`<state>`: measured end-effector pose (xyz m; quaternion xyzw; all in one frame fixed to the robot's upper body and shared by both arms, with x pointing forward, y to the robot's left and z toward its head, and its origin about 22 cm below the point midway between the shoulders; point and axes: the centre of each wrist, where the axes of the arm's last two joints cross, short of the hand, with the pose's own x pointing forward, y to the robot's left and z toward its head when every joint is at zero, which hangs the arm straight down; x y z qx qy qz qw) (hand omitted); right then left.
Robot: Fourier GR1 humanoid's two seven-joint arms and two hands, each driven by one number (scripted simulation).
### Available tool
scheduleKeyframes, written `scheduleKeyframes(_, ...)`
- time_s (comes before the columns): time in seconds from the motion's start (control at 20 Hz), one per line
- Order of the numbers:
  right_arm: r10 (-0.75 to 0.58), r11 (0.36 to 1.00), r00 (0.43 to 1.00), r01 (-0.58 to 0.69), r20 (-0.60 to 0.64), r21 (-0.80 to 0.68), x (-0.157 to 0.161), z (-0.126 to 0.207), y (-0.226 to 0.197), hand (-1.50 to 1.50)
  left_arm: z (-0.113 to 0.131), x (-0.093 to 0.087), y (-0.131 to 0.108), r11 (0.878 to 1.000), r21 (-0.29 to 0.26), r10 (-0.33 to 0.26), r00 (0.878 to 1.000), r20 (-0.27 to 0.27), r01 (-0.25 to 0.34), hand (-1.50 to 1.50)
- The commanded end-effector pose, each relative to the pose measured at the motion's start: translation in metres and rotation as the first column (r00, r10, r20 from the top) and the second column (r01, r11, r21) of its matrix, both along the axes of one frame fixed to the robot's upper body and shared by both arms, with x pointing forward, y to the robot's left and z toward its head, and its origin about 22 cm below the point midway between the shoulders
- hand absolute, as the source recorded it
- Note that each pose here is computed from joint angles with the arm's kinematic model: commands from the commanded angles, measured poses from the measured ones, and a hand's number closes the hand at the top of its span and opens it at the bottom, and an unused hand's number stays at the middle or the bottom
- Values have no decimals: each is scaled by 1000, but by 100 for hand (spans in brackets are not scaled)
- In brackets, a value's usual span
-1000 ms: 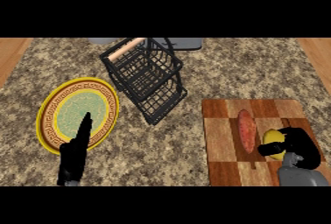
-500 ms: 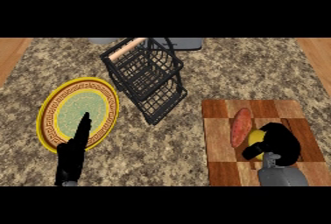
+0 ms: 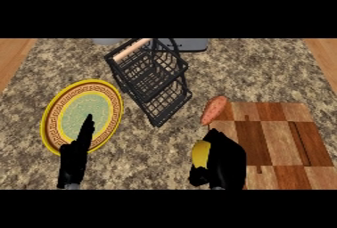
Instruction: Pick the lemon from the cutting board and place it in the tiered basket
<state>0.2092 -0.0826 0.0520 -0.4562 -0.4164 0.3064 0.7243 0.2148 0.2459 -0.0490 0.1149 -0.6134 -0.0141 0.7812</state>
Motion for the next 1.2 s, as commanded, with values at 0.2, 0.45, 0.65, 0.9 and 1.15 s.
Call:
scheduleKeyframes(0.2, -192, 968, 913, 115, 359, 225, -33, 87, 19, 150, -8, -9, 6, 1000, -2, 31, 998, -49, -31, 0)
scheduleKeyframes(0.45, -131, 991, 859, 116, 496, 59, -49, 113, 23, 150, -4, -9, 3, 1000, 12, 16, 999, -47, -16, 0)
scheduleKeyframes(0.65, -127, 991, 828, 128, 546, 36, -50, 128, 22, 150, -11, -14, 1, 1000, 1, 22, 999, -46, -22, 0)
scheduleKeyframes(0.9, -161, 985, 812, 171, 561, 35, -39, 142, 17, 150, 2, 0, -2, 1000, 3, 31, 999, -28, -31, 0)
scheduleKeyframes(1.15, -187, 979, 803, 201, 566, 38, -15, 153, 18, 150, 2, 1, -9, 1000, -7, -9, 1000, -14, 9, 0)
